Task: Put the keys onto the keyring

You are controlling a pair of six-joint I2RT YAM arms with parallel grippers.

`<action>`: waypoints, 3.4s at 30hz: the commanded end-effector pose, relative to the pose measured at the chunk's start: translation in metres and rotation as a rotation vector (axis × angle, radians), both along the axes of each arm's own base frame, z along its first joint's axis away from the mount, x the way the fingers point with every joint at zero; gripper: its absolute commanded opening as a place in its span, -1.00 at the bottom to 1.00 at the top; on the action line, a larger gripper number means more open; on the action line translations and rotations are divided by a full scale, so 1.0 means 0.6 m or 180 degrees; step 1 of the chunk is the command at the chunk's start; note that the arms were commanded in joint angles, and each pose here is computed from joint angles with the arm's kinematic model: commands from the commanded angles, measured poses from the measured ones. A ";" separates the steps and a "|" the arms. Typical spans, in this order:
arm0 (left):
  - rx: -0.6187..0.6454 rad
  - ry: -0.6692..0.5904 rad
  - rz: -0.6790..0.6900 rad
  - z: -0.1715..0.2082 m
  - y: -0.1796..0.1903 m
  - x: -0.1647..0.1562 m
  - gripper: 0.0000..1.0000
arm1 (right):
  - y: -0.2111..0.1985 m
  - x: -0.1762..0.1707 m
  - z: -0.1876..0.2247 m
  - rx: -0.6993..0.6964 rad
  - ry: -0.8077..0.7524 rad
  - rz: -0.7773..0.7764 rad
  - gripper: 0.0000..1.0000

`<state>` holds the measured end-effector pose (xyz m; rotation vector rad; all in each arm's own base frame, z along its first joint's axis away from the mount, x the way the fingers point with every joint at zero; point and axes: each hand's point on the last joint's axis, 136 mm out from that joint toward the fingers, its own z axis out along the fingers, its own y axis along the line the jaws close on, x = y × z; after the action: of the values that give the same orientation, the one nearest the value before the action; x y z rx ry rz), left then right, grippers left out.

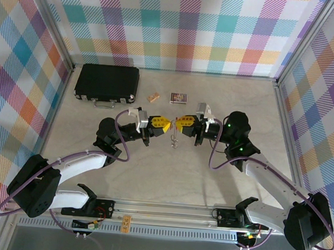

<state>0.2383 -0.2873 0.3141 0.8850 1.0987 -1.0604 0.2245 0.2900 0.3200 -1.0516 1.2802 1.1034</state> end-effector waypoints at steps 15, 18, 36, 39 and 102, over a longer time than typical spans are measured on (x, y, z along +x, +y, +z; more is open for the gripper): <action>-0.0083 -0.0139 -0.0039 0.027 0.002 -0.002 -1.00 | -0.007 0.003 0.023 0.0118 -0.0212 -0.0146 -1.00; -0.0086 -0.0150 -0.0041 0.028 0.002 -0.003 -1.00 | -0.008 0.003 0.026 0.0127 -0.0231 -0.0152 -1.00; -0.0084 -0.0145 -0.0037 0.028 0.002 -0.002 -1.00 | 0.004 -0.003 0.010 0.0038 -0.0081 0.0067 -1.00; -0.0085 -0.0150 -0.0042 0.029 0.001 -0.002 -1.00 | 0.005 -0.003 0.008 0.0034 -0.0069 0.0080 -1.00; 0.0079 -0.0744 -0.0164 -0.008 -0.005 -0.040 -1.00 | -0.003 -0.035 0.022 -0.0392 -0.1115 -0.0341 -1.00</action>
<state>0.2219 -0.2888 0.2971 1.0189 0.9591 -0.9436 0.2091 0.2872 0.3022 -1.2062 1.2221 0.7395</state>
